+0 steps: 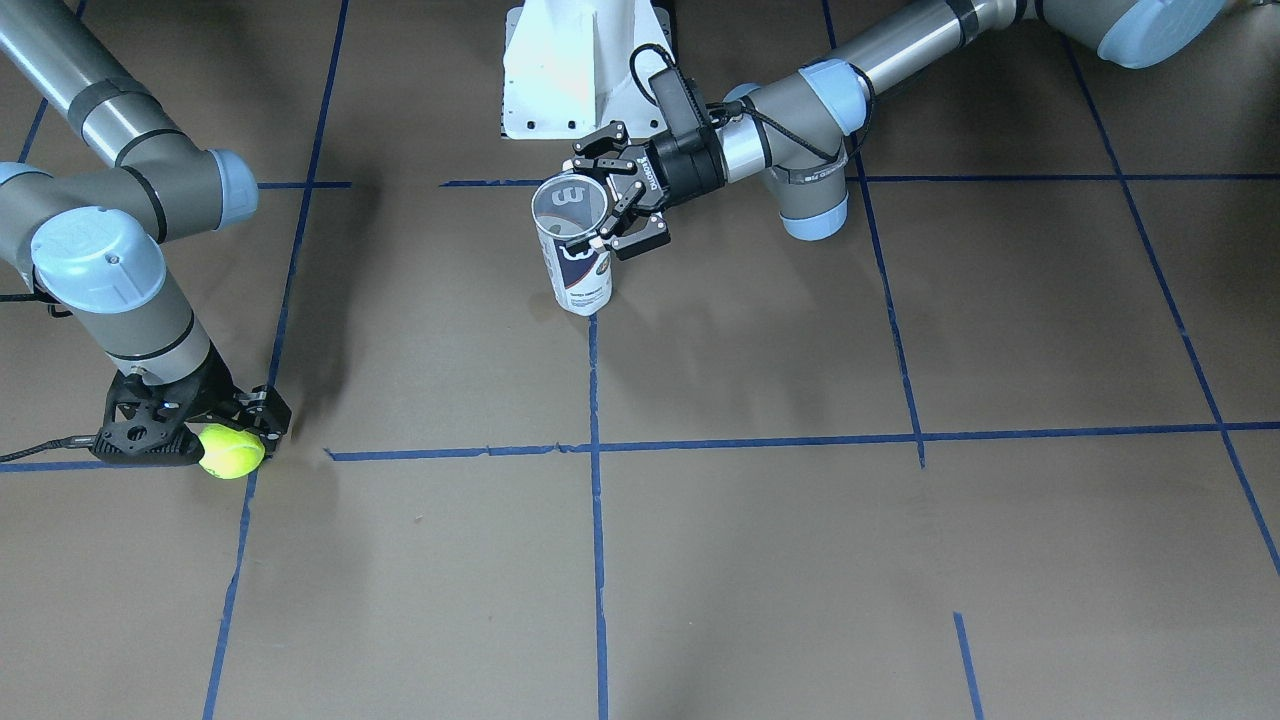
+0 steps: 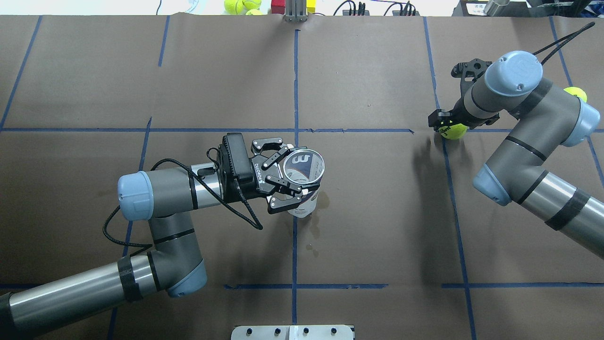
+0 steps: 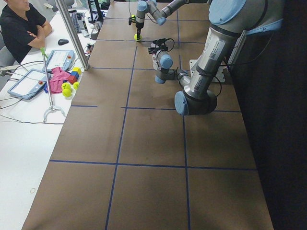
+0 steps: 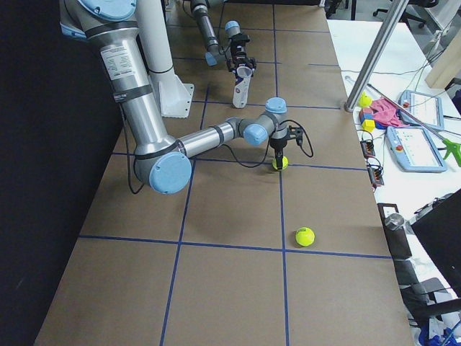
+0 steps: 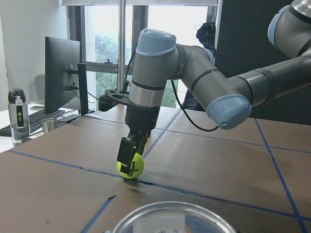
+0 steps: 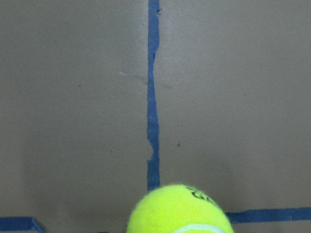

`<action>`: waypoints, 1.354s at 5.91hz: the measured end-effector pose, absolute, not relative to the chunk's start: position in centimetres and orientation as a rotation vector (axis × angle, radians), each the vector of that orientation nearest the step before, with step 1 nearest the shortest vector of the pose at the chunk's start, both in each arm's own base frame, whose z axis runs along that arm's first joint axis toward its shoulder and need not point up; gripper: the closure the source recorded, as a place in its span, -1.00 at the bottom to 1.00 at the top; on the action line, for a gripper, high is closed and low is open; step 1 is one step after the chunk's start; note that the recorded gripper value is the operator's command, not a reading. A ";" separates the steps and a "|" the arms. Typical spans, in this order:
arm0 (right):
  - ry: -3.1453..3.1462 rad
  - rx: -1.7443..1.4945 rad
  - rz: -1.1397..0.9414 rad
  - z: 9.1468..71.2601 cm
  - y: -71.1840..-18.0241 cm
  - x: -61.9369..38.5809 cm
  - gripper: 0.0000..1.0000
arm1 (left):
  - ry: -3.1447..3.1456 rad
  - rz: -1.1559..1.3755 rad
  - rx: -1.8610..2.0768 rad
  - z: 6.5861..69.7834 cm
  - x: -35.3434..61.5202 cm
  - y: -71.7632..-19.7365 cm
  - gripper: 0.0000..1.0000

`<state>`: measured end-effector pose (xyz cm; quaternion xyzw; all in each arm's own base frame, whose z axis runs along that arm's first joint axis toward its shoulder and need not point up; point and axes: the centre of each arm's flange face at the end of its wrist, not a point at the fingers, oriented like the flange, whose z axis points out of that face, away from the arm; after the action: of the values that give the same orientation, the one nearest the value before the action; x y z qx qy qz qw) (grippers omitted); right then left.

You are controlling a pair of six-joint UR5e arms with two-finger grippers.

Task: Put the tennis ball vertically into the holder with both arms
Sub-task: 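Lower the right gripper onto the nearer tennis ball and close it, then carry the ball with the right gripper over the can held by the left gripper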

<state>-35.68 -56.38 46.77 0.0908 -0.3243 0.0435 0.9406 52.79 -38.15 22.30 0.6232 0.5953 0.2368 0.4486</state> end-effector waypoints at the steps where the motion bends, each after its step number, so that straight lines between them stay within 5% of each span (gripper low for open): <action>1: -0.657 0.191 0.080 46.8 -56.4 -35.8 0.99 | 1.473 0.586 1.542 22.3 52.8 -38.1 -0.49; 3: -0.686 0.214 0.066 44.8 -56.9 -34.9 1.00 | 1.472 0.586 1.541 22.4 52.8 -38.2 -0.49; 5: -0.862 0.188 0.121 36.8 -56.7 -32.0 1.00 | 1.470 0.585 1.539 22.4 52.9 -38.2 -0.49; 8: -1.059 0.076 0.212 21.4 -49.1 -31.0 0.98 | 1.480 0.582 1.550 22.2 52.9 -38.1 -0.49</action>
<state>-30.96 -49.11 21.42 0.0364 -0.5040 0.1010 0.8570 52.86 -38.08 22.22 0.6252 0.5970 0.2348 0.4445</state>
